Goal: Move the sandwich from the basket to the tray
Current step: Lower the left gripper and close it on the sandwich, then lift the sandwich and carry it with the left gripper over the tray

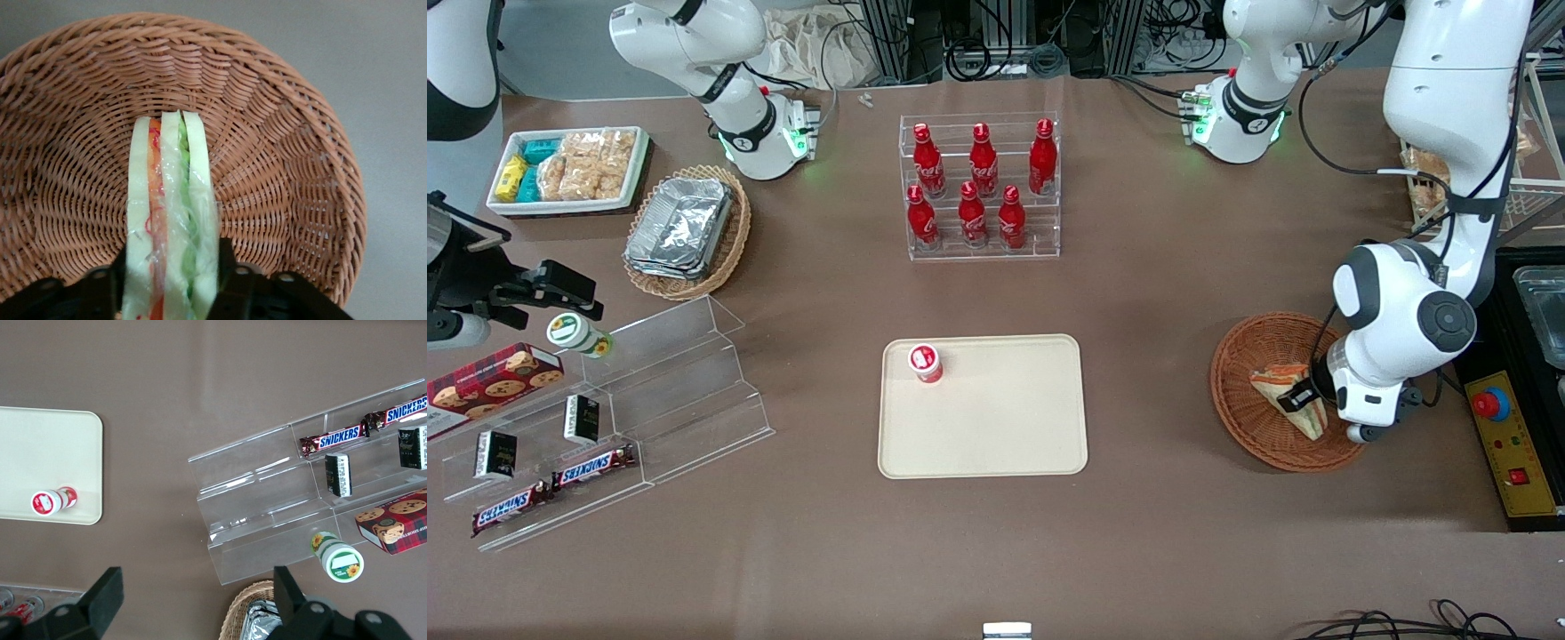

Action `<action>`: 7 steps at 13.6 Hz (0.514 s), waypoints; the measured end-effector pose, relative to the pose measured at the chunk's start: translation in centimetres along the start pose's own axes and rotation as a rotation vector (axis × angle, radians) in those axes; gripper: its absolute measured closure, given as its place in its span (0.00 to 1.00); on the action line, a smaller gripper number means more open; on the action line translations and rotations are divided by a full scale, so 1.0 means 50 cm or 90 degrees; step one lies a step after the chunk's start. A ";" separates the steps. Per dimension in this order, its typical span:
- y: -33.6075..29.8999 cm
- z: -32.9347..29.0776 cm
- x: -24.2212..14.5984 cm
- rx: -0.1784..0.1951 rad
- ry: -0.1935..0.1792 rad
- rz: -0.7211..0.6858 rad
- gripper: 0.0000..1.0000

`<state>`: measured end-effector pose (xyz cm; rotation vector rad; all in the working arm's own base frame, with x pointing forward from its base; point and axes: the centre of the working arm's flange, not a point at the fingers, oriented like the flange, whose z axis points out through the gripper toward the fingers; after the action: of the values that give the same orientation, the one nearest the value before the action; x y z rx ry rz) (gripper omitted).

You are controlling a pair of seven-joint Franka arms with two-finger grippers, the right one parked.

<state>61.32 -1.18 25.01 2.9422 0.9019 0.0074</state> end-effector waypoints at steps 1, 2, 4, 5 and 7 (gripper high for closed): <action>0.003 -0.008 0.003 -0.001 0.000 -0.002 0.61; 0.006 -0.022 0.004 0.004 -0.009 -0.003 0.67; 0.015 -0.082 0.006 0.022 -0.041 -0.004 0.78; 0.021 -0.129 0.008 0.030 -0.056 -0.002 0.81; 0.036 -0.243 0.008 0.045 -0.086 0.004 0.81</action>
<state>62.38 -1.71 37.26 2.9666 0.8908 -0.2261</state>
